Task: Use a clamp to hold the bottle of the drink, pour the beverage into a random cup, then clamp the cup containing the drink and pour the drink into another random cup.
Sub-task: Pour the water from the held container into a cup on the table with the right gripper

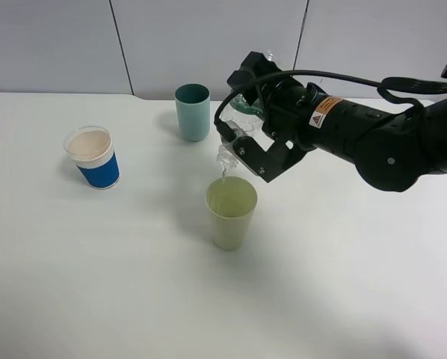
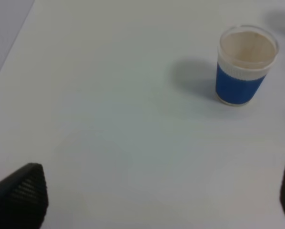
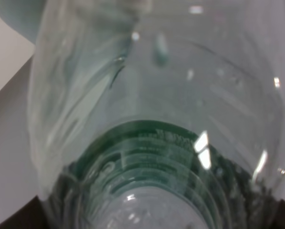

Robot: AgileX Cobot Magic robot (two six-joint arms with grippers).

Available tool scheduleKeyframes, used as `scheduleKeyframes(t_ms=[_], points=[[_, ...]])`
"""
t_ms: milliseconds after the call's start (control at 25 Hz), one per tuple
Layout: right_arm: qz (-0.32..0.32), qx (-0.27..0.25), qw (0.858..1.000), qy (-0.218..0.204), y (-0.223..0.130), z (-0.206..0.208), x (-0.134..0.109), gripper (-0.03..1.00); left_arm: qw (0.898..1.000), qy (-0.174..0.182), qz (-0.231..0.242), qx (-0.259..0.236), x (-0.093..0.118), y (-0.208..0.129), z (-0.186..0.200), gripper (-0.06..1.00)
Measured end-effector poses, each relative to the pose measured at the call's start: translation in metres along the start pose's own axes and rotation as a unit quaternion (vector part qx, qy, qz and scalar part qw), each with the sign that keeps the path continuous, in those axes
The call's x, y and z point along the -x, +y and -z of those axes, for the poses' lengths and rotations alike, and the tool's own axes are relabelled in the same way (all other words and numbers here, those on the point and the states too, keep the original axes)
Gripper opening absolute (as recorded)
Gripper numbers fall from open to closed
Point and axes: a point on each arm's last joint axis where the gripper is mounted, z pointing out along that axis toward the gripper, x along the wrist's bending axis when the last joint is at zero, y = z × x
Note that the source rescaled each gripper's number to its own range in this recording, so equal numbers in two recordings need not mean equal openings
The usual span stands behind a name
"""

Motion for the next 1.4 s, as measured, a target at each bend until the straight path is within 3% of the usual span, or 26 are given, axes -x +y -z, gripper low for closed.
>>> scheduleKeyframes(t_ms=[240,640,1240,1400], points=[[0.020,-0.001,1.000,-0.002,-0.001,-0.001,0.001,0.00,1.000,0.000,0.000,0.000,0.000,0.000,0.000,0.98],[0.106,0.010,0.994,-0.019,0.000,-0.005,0.011,0.00,1.000,0.000,0.000,0.000,0.000,0.000,0.000,0.98],[0.132,0.036,0.990,-0.019,0.005,-0.005,0.010,0.00,1.000,0.000,0.000,0.000,0.000,0.000,0.000,0.98],[0.089,0.038,0.995,-0.011,0.005,-0.005,0.009,0.00,1.000,0.000,0.000,0.000,0.000,0.000,0.000,0.98]])
